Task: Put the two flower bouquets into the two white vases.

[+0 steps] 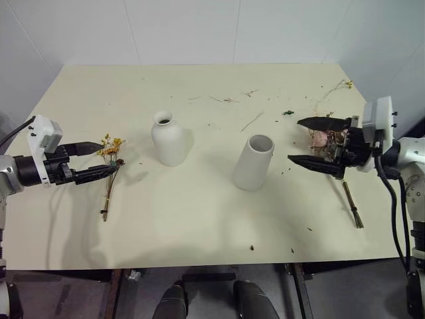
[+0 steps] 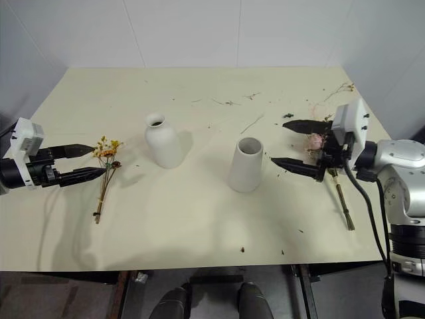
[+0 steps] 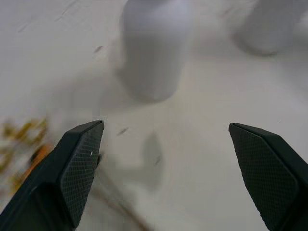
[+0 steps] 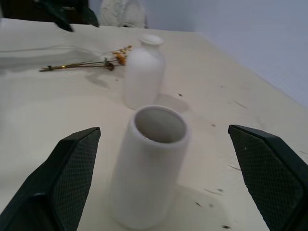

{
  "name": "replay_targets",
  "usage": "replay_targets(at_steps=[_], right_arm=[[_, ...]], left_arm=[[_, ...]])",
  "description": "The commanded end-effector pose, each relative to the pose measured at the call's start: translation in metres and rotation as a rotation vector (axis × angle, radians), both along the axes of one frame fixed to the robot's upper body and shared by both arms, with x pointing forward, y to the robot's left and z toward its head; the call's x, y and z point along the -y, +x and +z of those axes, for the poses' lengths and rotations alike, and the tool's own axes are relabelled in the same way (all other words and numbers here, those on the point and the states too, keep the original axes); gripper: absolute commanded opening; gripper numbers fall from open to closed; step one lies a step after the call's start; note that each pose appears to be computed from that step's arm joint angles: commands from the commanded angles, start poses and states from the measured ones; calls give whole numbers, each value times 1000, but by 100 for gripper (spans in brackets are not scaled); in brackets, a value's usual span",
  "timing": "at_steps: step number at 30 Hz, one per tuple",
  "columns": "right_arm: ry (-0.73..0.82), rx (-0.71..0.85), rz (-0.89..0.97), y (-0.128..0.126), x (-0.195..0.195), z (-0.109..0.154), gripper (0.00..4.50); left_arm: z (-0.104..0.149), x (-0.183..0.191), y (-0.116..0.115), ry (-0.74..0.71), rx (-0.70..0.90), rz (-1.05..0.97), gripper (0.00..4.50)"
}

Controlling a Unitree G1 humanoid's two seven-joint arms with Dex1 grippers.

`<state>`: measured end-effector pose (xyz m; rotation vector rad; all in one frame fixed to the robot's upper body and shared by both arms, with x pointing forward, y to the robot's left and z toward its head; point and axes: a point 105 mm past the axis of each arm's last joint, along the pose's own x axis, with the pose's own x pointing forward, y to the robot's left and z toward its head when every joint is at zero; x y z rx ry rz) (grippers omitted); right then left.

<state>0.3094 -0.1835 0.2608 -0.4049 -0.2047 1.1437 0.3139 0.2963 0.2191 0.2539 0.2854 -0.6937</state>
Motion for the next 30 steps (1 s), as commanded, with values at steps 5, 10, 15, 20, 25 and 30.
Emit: replay_targets(at_steps=[5, 10, 15, 20, 25, 30], right_arm=[[-21, 84, 76, -3, -6, 23, 450], [-36, 110, 89, -3, -7, 36, 450], [-42, 98, 120, -10, -7, 31, 450], [-51, 78, 163, -22, -12, 23, 450], [-48, 85, 183, -27, -18, 23, 450], [-51, 63, 205, -32, -21, 13, 450]], left_arm=[[-16, -14, -17, 160, -351, 462, 444], [-34, -13, -21, 218, -432, 479, 444], [-52, 2, -16, 220, -490, 531, 444], [-76, 8, -7, 168, -527, 569, 444], [-80, 10, -1, 157, -548, 554, 444], [-83, 5, 1, 170, -563, 547, 355]])
